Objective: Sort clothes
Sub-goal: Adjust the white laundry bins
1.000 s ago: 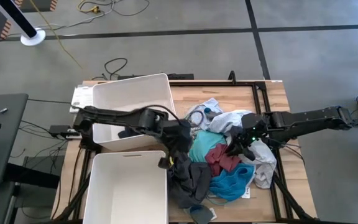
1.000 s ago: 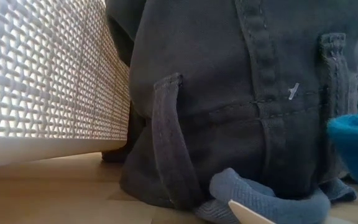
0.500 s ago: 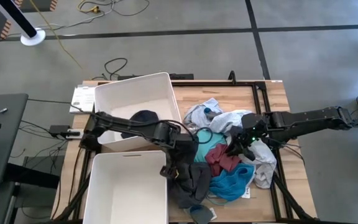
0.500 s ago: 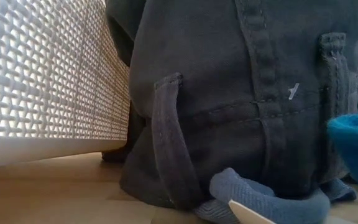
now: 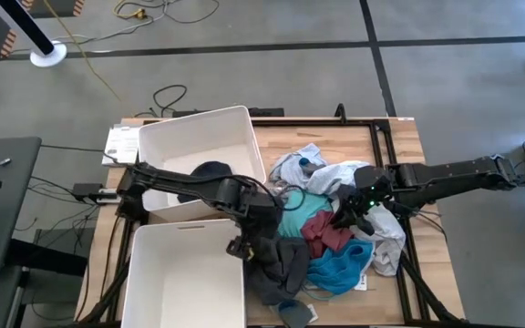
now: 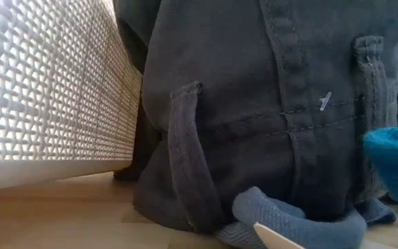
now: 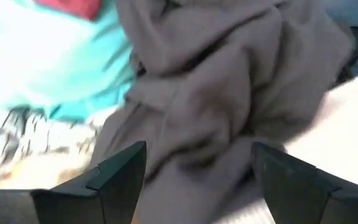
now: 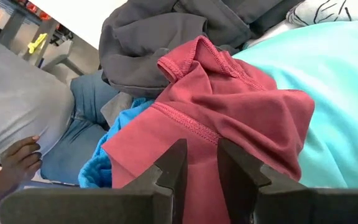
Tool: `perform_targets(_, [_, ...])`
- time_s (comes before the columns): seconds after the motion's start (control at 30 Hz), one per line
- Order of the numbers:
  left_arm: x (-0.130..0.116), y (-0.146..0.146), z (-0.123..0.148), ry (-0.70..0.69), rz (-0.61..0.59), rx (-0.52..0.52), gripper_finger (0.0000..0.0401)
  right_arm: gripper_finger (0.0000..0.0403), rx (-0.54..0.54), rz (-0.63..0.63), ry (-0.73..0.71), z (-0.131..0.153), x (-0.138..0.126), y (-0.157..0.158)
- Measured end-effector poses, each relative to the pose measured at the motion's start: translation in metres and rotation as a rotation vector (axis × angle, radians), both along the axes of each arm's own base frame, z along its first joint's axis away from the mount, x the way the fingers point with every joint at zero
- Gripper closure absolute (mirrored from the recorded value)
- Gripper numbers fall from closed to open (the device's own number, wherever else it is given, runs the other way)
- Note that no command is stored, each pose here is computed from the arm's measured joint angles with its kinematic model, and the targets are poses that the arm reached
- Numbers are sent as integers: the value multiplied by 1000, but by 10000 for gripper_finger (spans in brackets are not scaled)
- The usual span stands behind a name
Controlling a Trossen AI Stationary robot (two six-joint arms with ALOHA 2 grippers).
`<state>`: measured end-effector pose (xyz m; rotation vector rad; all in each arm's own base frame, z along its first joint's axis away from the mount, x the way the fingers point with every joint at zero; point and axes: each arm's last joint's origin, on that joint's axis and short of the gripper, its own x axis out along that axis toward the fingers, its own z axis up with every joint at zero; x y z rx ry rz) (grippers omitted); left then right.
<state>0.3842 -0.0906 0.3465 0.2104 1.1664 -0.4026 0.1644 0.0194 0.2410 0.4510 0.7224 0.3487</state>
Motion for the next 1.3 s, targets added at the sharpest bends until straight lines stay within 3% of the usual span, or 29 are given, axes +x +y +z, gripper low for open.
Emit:
perform_targets(0.3, [-67,16,60,33,215,36,118,296,0,0,0,0,0,0])
perform_targets(0.5, [-92,27,70,-14,381,148,120,296,0,0,0,0,0,0])
perform_targets(0.57, [-98,34,68,-32,436,216,122,296,0,0,0,0,0,0])
perform_targets(0.9, [-117,66,27,146,566,243,125,296,0,0,-1,0,0,0])
perform_targets(1.3, [-119,81,-6,232,580,219,137,296,0,0,0,0,0,0])
